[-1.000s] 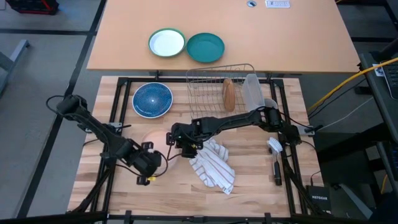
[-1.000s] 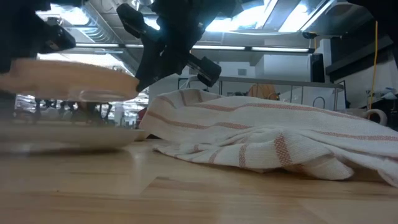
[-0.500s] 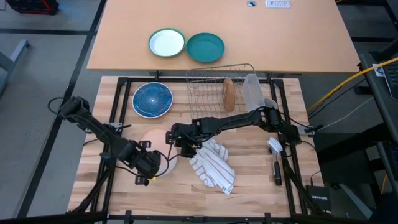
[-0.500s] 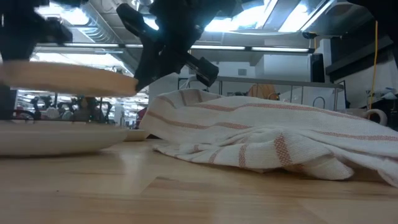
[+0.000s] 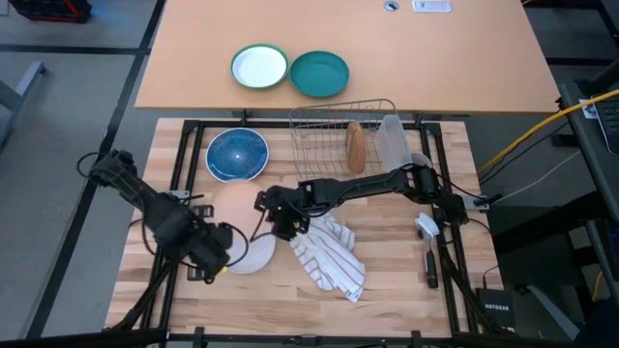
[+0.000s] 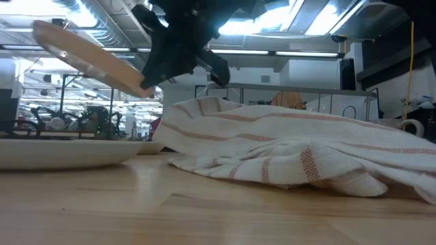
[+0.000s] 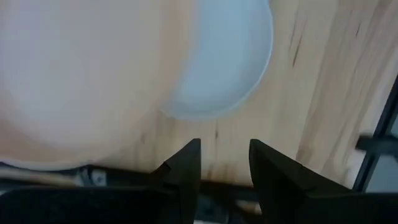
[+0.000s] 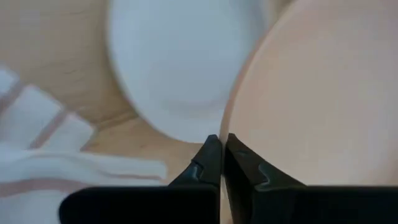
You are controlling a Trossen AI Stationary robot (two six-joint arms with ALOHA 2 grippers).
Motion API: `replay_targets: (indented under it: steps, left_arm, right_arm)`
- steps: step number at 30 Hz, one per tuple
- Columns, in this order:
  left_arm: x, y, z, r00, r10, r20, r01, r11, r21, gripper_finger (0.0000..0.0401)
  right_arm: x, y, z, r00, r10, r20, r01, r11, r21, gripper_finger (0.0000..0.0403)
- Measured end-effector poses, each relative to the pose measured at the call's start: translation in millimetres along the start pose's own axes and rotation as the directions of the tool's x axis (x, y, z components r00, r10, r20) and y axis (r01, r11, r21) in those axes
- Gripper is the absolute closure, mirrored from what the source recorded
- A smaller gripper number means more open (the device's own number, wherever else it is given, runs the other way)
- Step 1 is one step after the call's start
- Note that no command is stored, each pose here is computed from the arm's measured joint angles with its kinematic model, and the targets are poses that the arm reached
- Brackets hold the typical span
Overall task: Sort dishes
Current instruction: Put the orange plate into the dish rack
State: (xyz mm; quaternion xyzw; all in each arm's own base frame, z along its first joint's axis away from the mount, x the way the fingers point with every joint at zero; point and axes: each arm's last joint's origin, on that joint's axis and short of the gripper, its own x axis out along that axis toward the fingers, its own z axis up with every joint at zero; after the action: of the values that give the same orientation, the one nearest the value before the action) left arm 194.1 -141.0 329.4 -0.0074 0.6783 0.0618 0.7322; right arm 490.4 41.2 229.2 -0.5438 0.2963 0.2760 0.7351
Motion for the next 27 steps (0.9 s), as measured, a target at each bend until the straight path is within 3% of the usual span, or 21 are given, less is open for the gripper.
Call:
replay_targets:
  steps: [4, 10, 16, 20, 27]
  left_arm:
    - [-15.2, 0.5, -11.8, 0.997, -0.028, 0.068, 0.028, 1.0, -0.008, 0.0276]
    - [-33.7, 5.4, -36.4, 0.973, 0.009, 0.233, 0.02, 0.992, -0.122, 0.0276]
    - [-41.6, -1.1, -52.8, 0.889, 0.101, 0.446, -0.025, 0.985, -0.173, 0.0276]
    - [-32.5, -8.7, -60.3, 0.818, 0.177, 0.548, -0.092, 0.98, -0.179, 0.0276]
    - [10.5, -13.4, -67.4, 0.746, 0.303, 0.593, -0.177, 0.948, -0.263, 0.0276]
  right_arm:
    - [-11.8, -14.3, 4.1, 0.999, -0.048, 0.002, 0.048, 0.997, 0.063, 0.0397]
    - [-36.5, -39.9, 9.8, 0.994, -0.113, 0.011, 0.108, 0.971, 0.216, 0.0397]
    - [-80.2, -66.6, 11.6, 0.992, -0.123, 0.004, 0.11, 0.903, 0.416, 0.0397]
    - [-116.1, -80.9, 6.8, 0.985, -0.173, 0.025, 0.126, 0.802, 0.584, 0.0398]
    - [-196.2, -93.6, -28.9, 0.966, -0.258, 0.025, 0.106, 0.482, 0.87, 0.0398]
